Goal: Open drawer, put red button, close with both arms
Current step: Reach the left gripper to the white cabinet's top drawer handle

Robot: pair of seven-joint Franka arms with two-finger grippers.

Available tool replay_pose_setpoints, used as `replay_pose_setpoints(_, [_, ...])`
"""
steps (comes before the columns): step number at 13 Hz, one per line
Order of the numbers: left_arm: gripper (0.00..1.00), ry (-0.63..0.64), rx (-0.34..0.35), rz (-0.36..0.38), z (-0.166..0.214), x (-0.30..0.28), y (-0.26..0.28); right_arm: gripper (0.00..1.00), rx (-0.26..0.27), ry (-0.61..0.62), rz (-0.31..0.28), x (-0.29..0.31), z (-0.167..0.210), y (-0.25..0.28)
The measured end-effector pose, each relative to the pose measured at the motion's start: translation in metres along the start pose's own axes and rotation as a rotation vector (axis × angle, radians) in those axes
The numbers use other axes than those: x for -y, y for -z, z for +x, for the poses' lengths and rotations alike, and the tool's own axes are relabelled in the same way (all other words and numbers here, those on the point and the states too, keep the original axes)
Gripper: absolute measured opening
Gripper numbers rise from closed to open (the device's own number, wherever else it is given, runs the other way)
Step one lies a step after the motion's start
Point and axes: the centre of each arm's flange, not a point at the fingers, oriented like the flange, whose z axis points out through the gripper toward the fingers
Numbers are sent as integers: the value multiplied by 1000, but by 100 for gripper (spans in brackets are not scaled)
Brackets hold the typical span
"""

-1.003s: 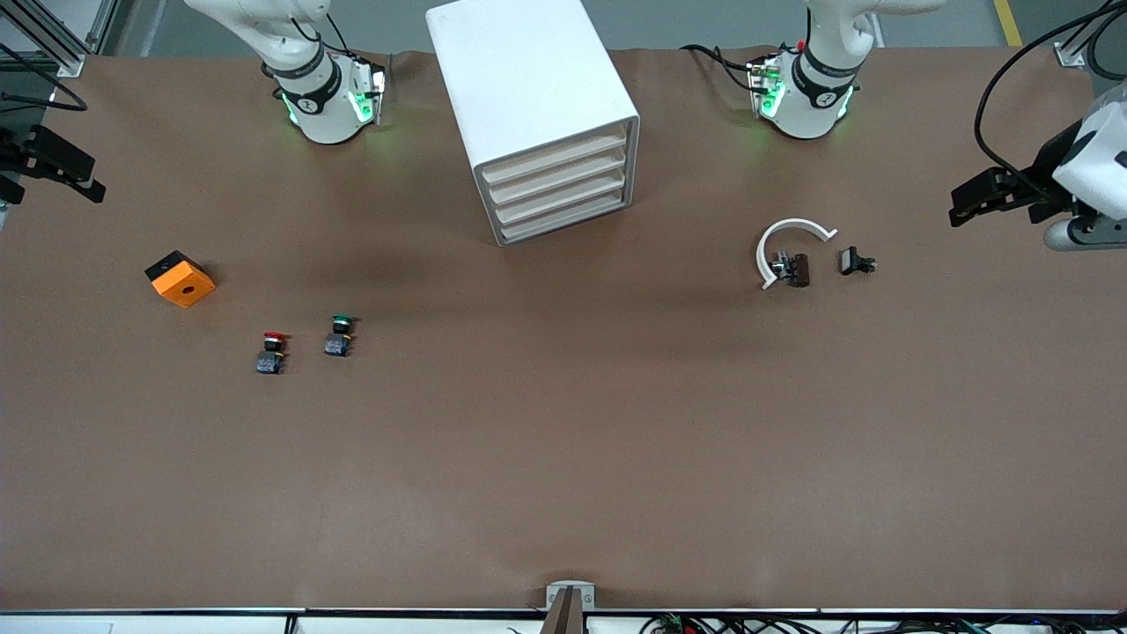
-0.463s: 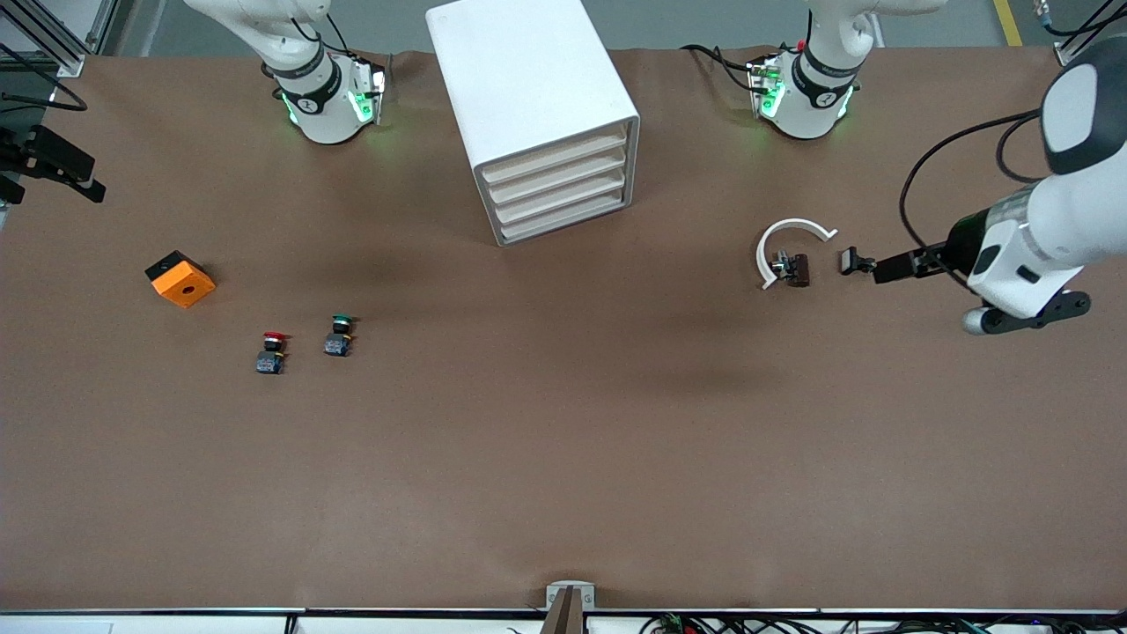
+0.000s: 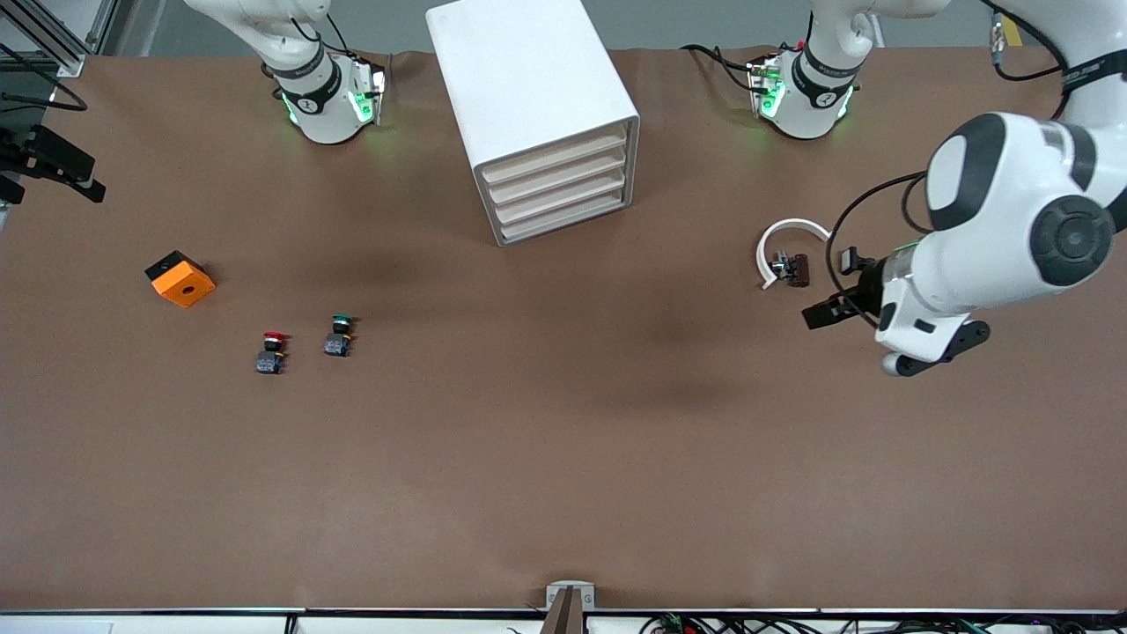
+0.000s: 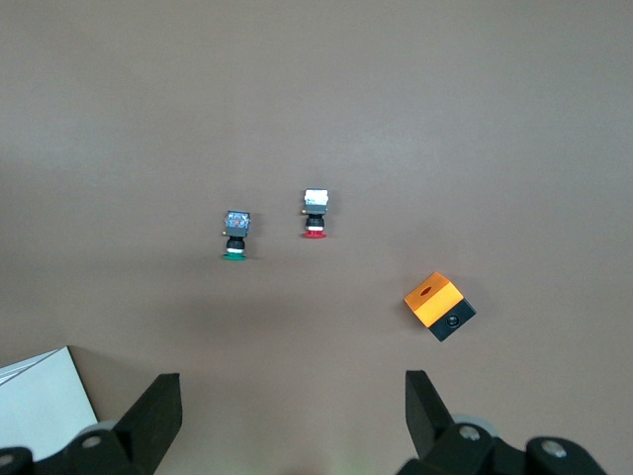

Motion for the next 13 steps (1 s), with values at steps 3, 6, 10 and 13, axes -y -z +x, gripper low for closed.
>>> replay_pose_setpoints(3, [100, 127, 4, 17, -6, -28, -22, 100, 0, 0, 0, 0, 0, 0])
replay_pose_setpoints(6, [100, 263, 55, -28, -7, -52, -32, 100, 0, 0, 0, 0, 0, 0])
replay_pose_setpoints(10, [100, 439, 153, -64, -24, -79, -47, 100, 0, 0, 0, 0, 0, 0])
replay_pose_setpoints(13, [100, 622, 246, -61, -43, -102, -62, 100, 1, 0, 0, 0, 0, 0])
